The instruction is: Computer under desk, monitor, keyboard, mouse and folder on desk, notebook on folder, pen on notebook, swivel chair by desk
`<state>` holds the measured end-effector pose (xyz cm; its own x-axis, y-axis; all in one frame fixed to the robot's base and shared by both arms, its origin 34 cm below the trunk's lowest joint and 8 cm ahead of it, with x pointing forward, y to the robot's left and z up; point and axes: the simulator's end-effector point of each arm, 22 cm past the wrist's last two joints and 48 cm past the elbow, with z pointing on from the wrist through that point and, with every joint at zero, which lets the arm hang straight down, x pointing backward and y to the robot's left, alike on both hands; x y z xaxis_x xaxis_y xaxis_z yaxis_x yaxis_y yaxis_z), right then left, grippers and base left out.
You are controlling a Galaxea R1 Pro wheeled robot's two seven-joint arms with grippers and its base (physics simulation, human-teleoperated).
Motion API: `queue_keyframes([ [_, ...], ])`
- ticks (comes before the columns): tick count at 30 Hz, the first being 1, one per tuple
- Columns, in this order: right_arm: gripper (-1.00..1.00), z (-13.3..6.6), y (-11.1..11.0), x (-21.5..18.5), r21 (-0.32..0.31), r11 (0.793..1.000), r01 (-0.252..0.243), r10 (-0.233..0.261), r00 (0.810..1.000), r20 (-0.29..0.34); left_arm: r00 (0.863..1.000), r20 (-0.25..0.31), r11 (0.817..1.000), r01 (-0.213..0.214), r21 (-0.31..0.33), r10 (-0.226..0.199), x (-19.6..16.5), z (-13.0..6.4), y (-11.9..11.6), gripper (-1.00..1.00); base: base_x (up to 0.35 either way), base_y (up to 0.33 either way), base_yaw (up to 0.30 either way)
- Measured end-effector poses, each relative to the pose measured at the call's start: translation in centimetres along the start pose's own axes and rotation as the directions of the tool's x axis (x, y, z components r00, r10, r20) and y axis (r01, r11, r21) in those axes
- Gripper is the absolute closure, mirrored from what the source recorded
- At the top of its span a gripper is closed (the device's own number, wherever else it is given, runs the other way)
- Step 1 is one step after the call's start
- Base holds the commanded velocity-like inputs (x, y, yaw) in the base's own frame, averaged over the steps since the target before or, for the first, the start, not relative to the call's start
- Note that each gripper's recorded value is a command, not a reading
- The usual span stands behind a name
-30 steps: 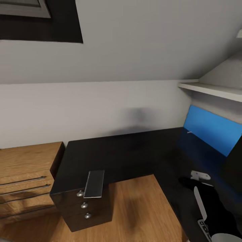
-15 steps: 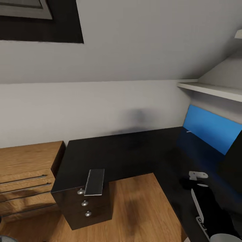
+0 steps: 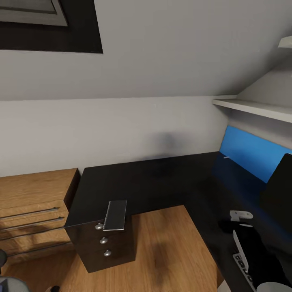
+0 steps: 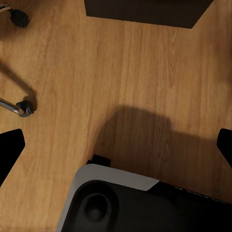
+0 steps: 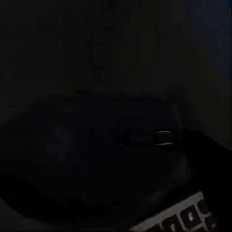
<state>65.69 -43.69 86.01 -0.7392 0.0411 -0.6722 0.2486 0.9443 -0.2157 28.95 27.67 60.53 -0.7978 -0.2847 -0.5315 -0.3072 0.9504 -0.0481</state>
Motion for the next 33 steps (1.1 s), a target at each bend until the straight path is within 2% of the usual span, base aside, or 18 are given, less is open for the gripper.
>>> queue_keyframes([
  [5,1.00,0.7,-1.4,1.3,0.004,1.000,0.018,-0.018,0.999,-0.032,1.000,0.000,1.000,0.000,0.000,0.000,0.0,0.0,0.0,-1.00,-0.002,0.000,0.000],
  [14,1.00,1.2,-1.7,3.7,-0.016,1.000,0.026,-0.028,0.994,-0.106,1.000,0.001,1.000,0.000,0.000,0.000,0.0,0.0,0.0,-1.00,0.000,0.000,0.000],
  [25,1.00,1.4,-2.3,4.5,-0.010,0.999,0.035,-0.036,0.991,-0.131,1.000,-0.001,1.000,0.000,0.000,0.000,0.0,0.0,0.0,-1.00,0.000,0.000,0.000],
  [33,1.00,1.6,-1.3,4.7,-0.024,0.995,0.096,-0.098,0.988,-0.121,1.000,0.001,1.000,-0.001,0.001,0.001,0.0,0.0,0.0,-1.00,0.000,0.000,0.000],
])
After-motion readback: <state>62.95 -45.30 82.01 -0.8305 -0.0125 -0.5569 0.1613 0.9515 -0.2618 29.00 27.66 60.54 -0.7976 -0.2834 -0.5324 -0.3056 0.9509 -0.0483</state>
